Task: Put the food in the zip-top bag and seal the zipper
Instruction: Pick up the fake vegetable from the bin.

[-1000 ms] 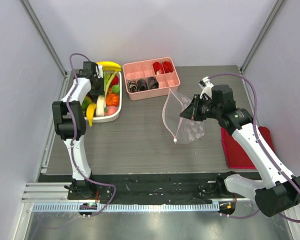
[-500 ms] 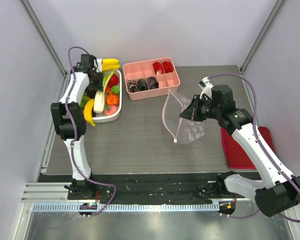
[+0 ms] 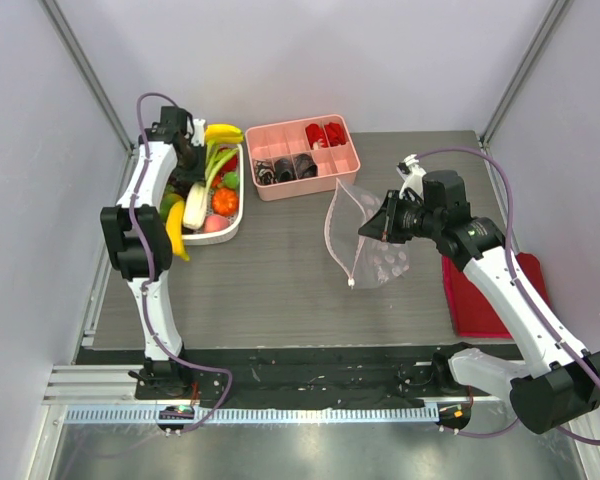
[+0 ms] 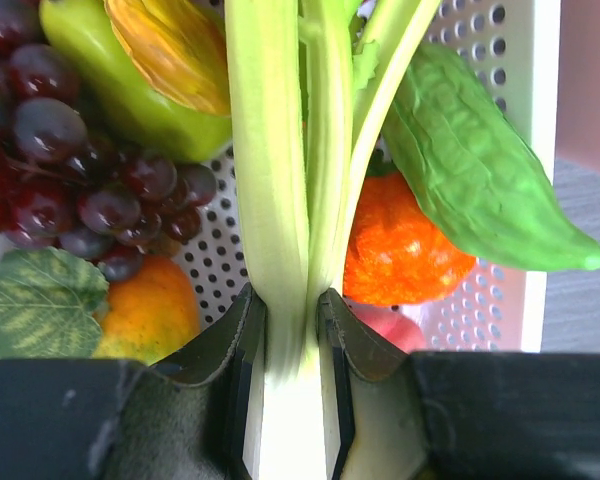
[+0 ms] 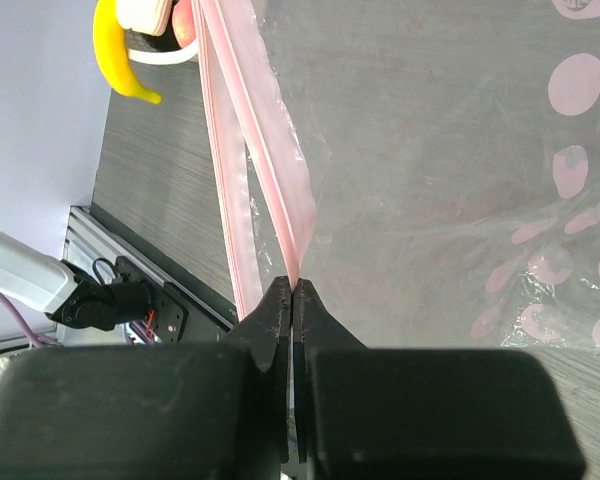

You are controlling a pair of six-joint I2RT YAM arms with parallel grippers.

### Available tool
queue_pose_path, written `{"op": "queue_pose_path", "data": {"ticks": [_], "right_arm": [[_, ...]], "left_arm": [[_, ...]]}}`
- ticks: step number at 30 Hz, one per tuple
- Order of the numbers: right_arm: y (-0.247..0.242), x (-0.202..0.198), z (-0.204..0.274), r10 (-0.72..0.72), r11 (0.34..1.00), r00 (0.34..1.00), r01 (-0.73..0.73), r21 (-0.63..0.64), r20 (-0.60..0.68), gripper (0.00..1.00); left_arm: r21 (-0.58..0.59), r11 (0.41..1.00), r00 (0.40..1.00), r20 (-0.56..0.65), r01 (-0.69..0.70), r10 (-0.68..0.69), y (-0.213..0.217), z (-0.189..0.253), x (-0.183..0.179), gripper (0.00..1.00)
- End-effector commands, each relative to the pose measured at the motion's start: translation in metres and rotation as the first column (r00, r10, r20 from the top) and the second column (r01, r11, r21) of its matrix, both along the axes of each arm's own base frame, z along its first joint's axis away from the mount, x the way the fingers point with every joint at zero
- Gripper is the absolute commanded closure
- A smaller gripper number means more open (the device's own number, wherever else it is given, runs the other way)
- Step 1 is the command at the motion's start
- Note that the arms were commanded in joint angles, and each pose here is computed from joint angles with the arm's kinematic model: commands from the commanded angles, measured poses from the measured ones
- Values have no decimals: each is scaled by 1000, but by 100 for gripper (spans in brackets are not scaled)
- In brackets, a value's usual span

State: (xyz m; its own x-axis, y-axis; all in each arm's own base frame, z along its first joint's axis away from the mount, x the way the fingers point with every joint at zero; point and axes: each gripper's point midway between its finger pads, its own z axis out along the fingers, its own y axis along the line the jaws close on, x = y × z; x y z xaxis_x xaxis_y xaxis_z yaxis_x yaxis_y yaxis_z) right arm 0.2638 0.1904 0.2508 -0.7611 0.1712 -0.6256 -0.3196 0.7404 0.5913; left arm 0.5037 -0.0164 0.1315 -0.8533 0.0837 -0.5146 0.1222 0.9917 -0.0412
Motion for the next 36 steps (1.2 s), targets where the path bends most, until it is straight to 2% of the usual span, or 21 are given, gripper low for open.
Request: {"op": "queue_pose_path", "data": {"ticks": [1,9,15,20,25,30,33,35,36], "right_arm": [[4,2,18,6,999,998,-9,38,65,99],[3,1,20,7,999,997,-10,38,75,99],[3,1,23,7,999,997,-10,41,82,99],[4,2,22,9,999,997,-12,43,73,99],[6,3,24,7,998,997,-11,56,70,99],[11,2,27,9,995,998,-14,98,56,99],[17,4,37,1,988,998,-10,155,58,99],[22,8,49,-7,978,997,-8,208,71,99],[24,9,53,-9,974,998,-6,225,67,99]], "left_arm": [[-38,999,1000,10,19,-19,-7,19,-6,93],[-59,998,999,-50,2,-5,-10,21,-21,94],[-123,992,999,-54,-13,7,-20,48,-47,99],[-164,986,996,86,-11,25,-25,98,-60,100],[-201,980,995,94,2,17,-32,119,-77,100],[-294,955,983,182,44,11,-49,153,-85,100],[-379,921,960,280,88,23,-63,189,-88,100],[-433,888,923,384,158,23,-78,222,-85,100],[-441,875,891,452,200,24,-90,248,-95,100]]}}
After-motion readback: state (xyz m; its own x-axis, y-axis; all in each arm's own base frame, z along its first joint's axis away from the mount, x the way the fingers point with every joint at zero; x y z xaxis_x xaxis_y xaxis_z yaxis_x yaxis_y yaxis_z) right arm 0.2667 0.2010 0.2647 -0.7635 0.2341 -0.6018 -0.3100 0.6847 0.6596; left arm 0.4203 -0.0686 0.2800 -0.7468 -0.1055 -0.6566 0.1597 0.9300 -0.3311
